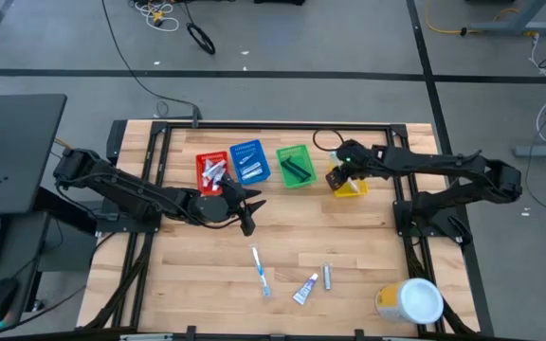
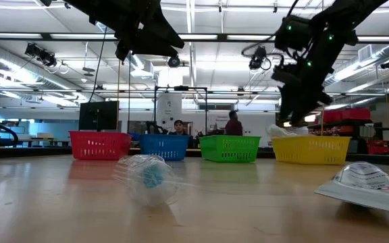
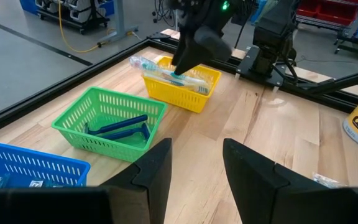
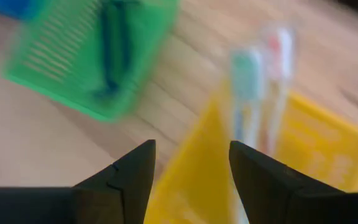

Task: Pick & Place Travel size toiletries
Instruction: Put the toothpaste into the red bin

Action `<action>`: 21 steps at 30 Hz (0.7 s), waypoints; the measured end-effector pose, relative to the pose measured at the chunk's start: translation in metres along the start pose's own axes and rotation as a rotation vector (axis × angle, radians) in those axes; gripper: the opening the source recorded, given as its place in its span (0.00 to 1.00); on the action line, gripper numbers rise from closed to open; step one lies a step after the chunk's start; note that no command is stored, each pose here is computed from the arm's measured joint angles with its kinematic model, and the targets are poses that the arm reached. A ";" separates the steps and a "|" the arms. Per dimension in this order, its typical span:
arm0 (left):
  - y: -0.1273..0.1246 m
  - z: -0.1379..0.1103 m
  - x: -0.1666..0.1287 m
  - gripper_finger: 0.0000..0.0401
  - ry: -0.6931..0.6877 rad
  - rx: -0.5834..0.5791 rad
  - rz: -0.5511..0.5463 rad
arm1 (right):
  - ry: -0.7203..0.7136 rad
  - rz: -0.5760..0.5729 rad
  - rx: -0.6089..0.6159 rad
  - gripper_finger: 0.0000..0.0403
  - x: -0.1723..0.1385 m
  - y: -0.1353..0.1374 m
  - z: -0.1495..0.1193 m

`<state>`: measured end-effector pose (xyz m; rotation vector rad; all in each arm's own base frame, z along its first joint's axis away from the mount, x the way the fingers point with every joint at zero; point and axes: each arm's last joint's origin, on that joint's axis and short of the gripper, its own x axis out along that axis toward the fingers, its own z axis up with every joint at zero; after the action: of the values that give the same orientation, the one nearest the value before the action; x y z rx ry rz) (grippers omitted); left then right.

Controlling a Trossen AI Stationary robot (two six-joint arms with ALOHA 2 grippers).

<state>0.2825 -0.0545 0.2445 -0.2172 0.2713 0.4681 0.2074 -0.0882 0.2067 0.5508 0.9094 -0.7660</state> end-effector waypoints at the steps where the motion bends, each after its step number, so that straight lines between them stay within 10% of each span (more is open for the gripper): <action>1: 0.000 0.000 0.000 0.38 0.000 -0.001 0.000 | -0.028 0.024 -0.011 0.53 -0.003 0.003 0.001; 21: 0.000 0.001 0.000 0.38 -0.003 -0.003 -0.002 | -0.125 0.727 -0.468 0.52 -0.039 0.112 -0.091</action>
<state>0.2827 -0.0545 0.2450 -0.2193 0.2676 0.4671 0.2347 0.0587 0.2051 0.3686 0.6672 0.0752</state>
